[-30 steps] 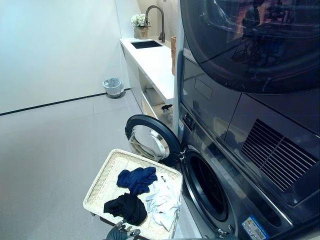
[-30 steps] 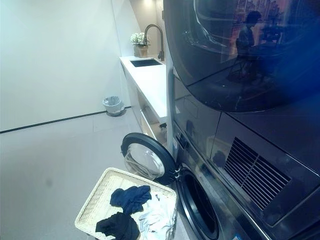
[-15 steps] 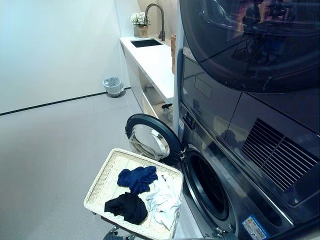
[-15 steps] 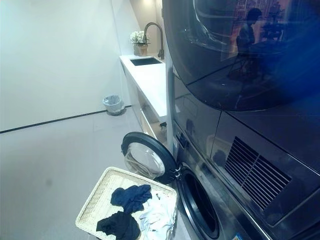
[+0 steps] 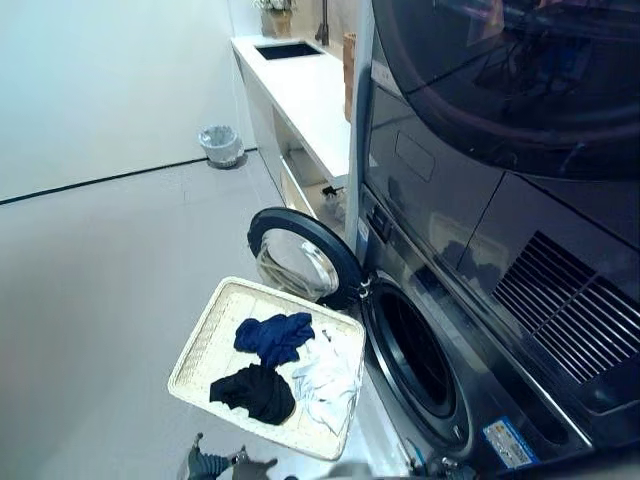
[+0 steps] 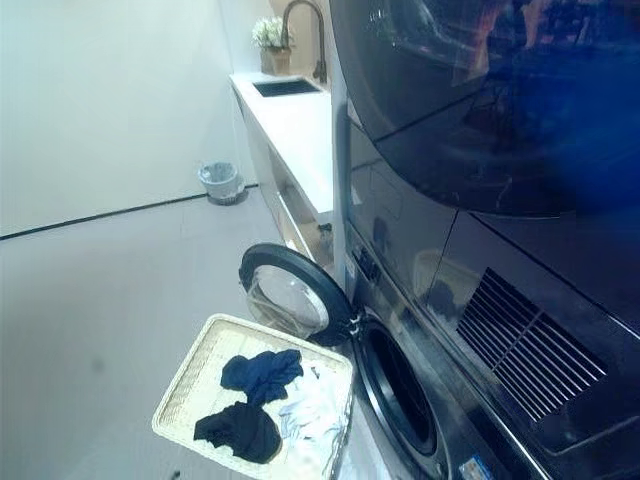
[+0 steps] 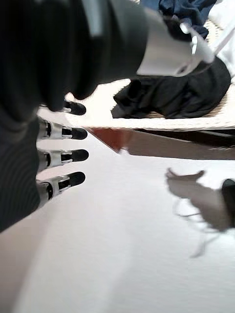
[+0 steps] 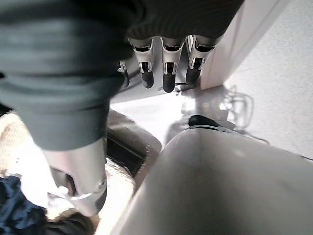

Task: Put the clothes into the washing machine.

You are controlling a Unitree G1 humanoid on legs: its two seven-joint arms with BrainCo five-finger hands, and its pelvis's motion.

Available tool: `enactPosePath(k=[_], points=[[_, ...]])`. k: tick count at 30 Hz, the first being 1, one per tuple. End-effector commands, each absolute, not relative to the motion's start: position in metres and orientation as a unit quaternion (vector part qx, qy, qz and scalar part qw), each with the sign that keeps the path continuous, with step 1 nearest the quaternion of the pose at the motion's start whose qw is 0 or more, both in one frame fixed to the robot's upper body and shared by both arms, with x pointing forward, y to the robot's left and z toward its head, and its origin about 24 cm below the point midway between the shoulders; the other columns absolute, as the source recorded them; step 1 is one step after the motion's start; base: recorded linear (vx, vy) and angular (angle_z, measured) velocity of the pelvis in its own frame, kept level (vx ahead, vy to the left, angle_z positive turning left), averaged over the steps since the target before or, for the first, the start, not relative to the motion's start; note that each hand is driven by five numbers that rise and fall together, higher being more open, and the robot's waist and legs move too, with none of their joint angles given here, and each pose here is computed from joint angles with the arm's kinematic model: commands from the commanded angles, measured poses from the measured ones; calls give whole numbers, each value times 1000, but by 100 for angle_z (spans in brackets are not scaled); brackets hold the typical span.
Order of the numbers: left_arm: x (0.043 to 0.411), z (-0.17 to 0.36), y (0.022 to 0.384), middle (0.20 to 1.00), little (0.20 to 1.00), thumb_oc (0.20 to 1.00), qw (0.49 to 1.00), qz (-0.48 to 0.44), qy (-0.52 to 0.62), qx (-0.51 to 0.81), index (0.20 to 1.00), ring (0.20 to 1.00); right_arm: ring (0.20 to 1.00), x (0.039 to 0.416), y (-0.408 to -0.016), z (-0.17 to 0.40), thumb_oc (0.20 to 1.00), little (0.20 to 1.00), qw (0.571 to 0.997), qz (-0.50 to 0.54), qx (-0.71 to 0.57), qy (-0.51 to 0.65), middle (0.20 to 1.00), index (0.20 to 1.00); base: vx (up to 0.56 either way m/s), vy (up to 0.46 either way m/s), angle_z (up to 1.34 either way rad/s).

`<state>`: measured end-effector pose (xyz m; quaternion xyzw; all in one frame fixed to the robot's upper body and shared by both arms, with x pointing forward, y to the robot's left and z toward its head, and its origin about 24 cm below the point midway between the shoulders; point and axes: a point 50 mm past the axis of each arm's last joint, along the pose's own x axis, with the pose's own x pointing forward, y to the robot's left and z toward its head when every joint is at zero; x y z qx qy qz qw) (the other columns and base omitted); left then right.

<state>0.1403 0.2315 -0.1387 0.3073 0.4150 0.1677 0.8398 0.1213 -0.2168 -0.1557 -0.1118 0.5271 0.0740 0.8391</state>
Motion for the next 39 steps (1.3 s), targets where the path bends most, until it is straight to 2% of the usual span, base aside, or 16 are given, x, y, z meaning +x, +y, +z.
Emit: enactPosePath(k=[1, 8, 14, 19, 23, 33, 39], points=[[191, -111, 236, 1000, 1000, 1000, 856, 192, 309, 367, 1000, 1000, 1000, 162, -206, -142, 1000, 1000, 869, 108, -134, 465, 1000, 1000, -56, 74, -4], [239, -76, 233, 1000, 1000, 1000, 848, 223, 198, 439, 1000, 1000, 1000, 197, -206, -124, 1000, 1000, 888, 120, -158, 415, 1000, 1000, -99, 85, -16], [272, -50, 234, 1000, 1000, 1000, 844, 234, 157, 457, 1000, 1000, 1000, 226, -198, -109, 1000, 1000, 902, 120, -172, 377, 1000, 1000, -82, 55, -12], [309, -10, 250, 1000, 1000, 1000, 840, 272, 125, 452, 1000, 1000, 1000, 263, -187, -85, 1000, 1000, 922, 113, -176, 326, 1000, 1000, -83, 29, -7], [320, 6, 261, 1000, 1000, 1000, 833, 295, 131, 450, 1000, 1000, 1000, 275, -180, -75, 1000, 1000, 931, 111, -169, 304, 1000, 1000, -40, 10, -6], [326, 38, 307, 1000, 1000, 1000, 753, 348, 228, 509, 1000, 1000, 1000, 298, -168, -51, 1000, 1000, 952, 107, -148, 247, 1000, 1000, -60, 29, -2], [325, 48, 321, 1000, 1000, 1000, 746, 372, 242, 497, 1000, 1000, 1000, 302, -171, -44, 1000, 1000, 957, 110, -145, 228, 1000, 1000, -45, 49, -1]])
